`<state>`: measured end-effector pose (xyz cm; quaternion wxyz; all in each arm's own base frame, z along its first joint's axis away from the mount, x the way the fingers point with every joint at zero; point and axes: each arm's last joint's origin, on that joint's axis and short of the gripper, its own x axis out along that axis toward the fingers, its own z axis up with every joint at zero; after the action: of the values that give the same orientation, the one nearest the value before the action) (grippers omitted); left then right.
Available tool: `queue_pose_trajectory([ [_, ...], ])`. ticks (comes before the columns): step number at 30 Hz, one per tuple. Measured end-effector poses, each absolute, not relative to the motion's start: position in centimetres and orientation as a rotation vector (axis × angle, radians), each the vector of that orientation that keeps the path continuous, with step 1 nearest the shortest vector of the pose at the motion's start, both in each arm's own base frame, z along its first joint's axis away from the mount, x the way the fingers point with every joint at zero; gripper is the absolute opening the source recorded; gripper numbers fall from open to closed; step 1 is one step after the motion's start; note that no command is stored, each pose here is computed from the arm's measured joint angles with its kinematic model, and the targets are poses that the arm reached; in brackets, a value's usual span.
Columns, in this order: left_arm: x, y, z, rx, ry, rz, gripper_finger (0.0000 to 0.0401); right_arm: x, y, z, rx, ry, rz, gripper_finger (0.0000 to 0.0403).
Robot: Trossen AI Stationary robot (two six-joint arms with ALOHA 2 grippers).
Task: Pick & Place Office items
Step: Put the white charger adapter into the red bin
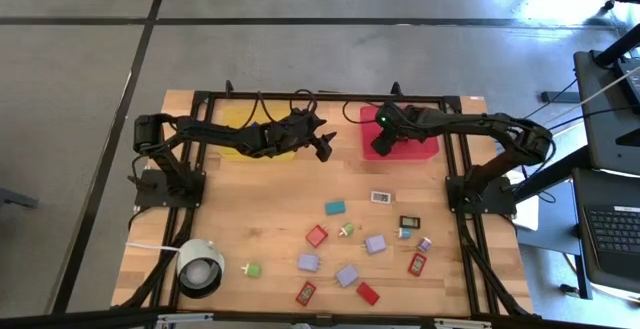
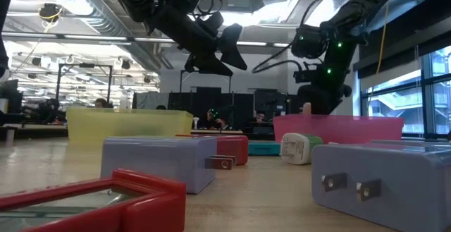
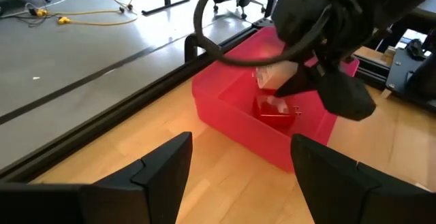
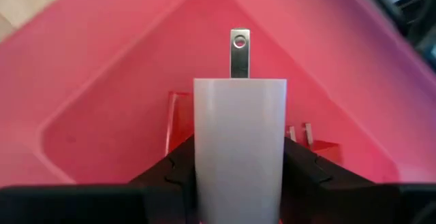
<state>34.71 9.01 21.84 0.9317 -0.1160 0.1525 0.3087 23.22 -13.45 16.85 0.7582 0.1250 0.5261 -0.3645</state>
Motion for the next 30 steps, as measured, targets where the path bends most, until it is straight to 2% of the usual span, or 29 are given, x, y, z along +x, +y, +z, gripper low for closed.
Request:
queue_pose_trajectory([
  [11,34.7,8.9,21.9,-0.235,0.312,0.629,0.0246,23.5,-13.7,15.6,0.340,1.169,-0.816,0.0142],
  [17,34.6,8.8,21.6,-0.199,0.358,0.611,0.0246,23.5,-13.7,15.7,0.286,1.187,-0.778,0.0187],
  [25,34.4,7.8,20.5,-0.187,0.521,0.358,0.0246,23.4,-13.7,15.9,0.250,1.187,-0.809,0.0265],
  [30,34.3,7.0,20.0,-0.205,0.579,0.272,0.0246,22.9,-13.6,17.5,0.207,1.145,-0.829,0.0282],
])
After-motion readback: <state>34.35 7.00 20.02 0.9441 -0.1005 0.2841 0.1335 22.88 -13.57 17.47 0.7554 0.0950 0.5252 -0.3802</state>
